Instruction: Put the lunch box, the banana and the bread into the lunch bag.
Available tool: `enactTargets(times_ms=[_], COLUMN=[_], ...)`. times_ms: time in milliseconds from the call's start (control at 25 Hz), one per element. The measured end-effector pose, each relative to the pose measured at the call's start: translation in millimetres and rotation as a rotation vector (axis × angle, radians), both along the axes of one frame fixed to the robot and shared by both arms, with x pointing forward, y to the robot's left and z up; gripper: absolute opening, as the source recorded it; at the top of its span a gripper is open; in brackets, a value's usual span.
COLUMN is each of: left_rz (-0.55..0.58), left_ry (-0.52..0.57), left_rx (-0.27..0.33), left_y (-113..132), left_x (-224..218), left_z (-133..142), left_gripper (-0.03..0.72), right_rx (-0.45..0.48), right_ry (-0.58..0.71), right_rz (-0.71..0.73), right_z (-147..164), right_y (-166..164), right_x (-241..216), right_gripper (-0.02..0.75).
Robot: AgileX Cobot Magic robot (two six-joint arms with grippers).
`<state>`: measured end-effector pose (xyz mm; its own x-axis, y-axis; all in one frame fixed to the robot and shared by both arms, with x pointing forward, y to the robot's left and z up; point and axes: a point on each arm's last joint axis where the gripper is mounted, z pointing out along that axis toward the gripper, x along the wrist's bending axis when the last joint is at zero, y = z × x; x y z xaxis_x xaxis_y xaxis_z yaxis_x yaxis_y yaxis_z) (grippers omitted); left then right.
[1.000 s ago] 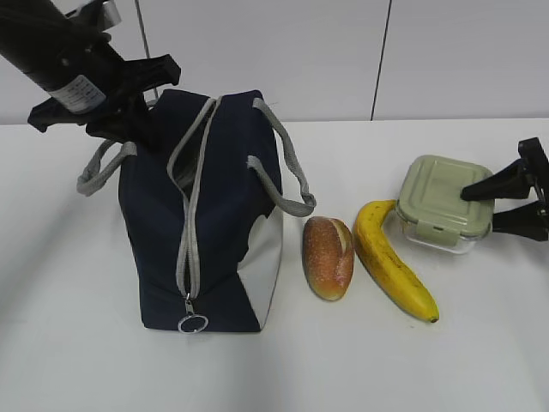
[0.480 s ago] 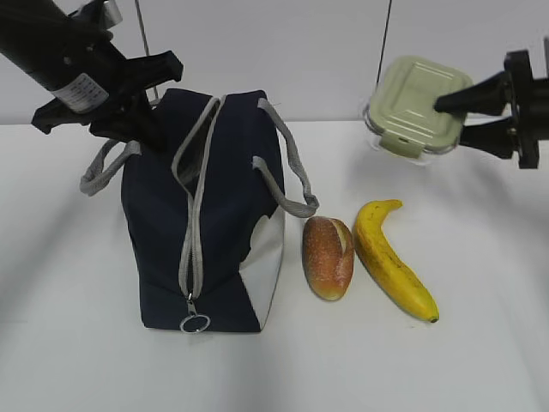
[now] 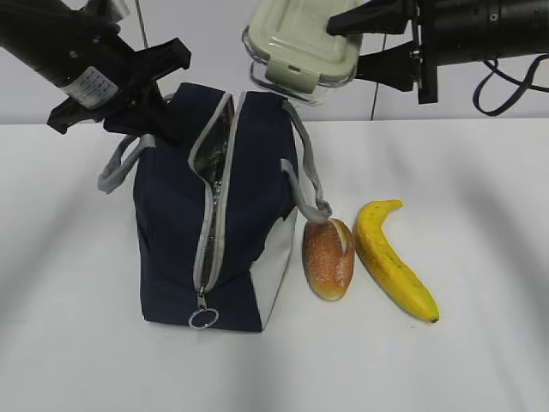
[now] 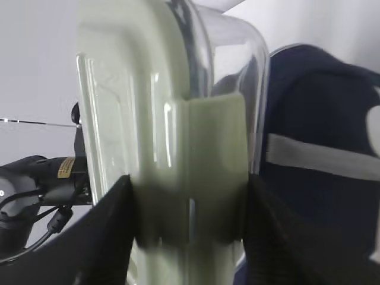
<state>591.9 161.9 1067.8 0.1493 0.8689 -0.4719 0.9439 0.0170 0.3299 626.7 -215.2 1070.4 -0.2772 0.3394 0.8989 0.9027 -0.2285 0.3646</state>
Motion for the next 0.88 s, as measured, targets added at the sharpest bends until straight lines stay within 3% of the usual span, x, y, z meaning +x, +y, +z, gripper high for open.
enactTargets(times_ms=[240, 440, 880], left_rz=[-0.010, -0.009, -0.004], left_ry=[-0.001, -0.004, -0.014], left_rx=[-0.044, -0.046, -0.049], left_y=[-4, -4, -4], left_x=[0, 0, 1], left_z=[2, 2, 2], left_gripper=[-0.003, -0.003, -0.003], right_rx=[-0.029, -0.151, -0.326], right_ry=[0.048, 0.061, 0.139], right_rz=[0.038, 0.043, 0.061], right_z=[-2, -13, -38], right_y=[31, 47, 44], right_x=[-5, -9, -8], right_gripper=[0.374, 0.374, 0.373])
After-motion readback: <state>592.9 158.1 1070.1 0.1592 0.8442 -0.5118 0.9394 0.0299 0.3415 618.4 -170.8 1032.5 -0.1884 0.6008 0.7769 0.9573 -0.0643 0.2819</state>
